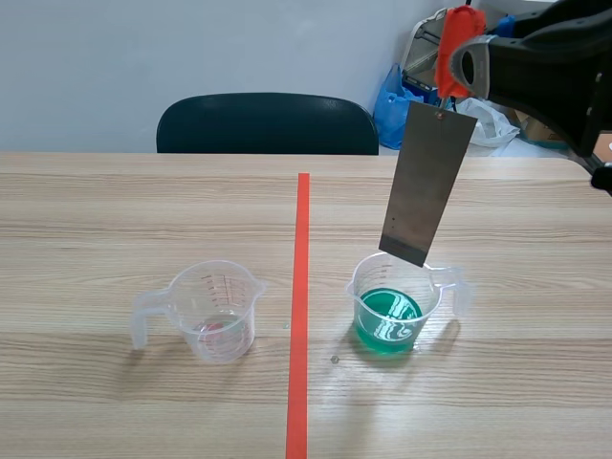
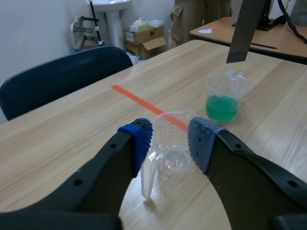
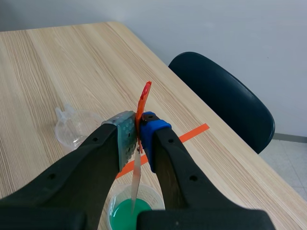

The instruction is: Do the redox reaction experiment

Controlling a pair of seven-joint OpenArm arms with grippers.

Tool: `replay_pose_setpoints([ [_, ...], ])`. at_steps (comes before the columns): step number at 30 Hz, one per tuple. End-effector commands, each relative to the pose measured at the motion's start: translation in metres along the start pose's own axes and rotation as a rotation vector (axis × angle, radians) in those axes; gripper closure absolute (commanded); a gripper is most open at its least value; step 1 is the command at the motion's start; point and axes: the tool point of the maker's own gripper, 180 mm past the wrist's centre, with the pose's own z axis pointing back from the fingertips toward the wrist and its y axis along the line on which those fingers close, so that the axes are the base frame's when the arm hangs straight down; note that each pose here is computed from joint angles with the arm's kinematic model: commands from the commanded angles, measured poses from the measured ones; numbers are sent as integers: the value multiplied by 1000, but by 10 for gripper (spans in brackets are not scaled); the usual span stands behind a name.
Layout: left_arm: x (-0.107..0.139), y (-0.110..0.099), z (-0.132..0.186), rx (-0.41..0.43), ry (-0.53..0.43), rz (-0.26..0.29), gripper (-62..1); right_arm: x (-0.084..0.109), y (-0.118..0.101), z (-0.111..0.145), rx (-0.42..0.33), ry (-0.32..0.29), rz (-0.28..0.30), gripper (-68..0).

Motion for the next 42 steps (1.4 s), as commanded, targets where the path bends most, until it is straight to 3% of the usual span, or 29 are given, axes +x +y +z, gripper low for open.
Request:
replay_pose_setpoints([
  [1, 2, 1, -13, -23, -25, -3, -138, 9, 1, 1, 13, -19, 25, -6],
  [5, -15, -2, -48, -88, 13, -2, -54, 9, 1, 1, 13, -20, 25, -6],
  [8, -23, -10, -73, -151, 18, 6, -29, 9, 1, 1, 13, -19, 25, -6],
  [21, -44, -64, -164, -365, 17, 58, -27, 9, 1, 1, 13, -20, 25, -6],
  [28, -31, -79, -210, -363, -27, 142, -27, 9, 1, 1, 13, -20, 25, -6],
  [32, -32, -89, -232, -378, -18, 161, -27, 9, 1, 1, 12, -20, 25, -6],
  [37, -38, -96, -248, -377, -20, 206, -27, 9, 1, 1, 12, -20, 25, -6],
  [42, -41, -98, -251, -378, -14, 215, -27, 9, 1, 1, 12, -22, 24, -6],
])
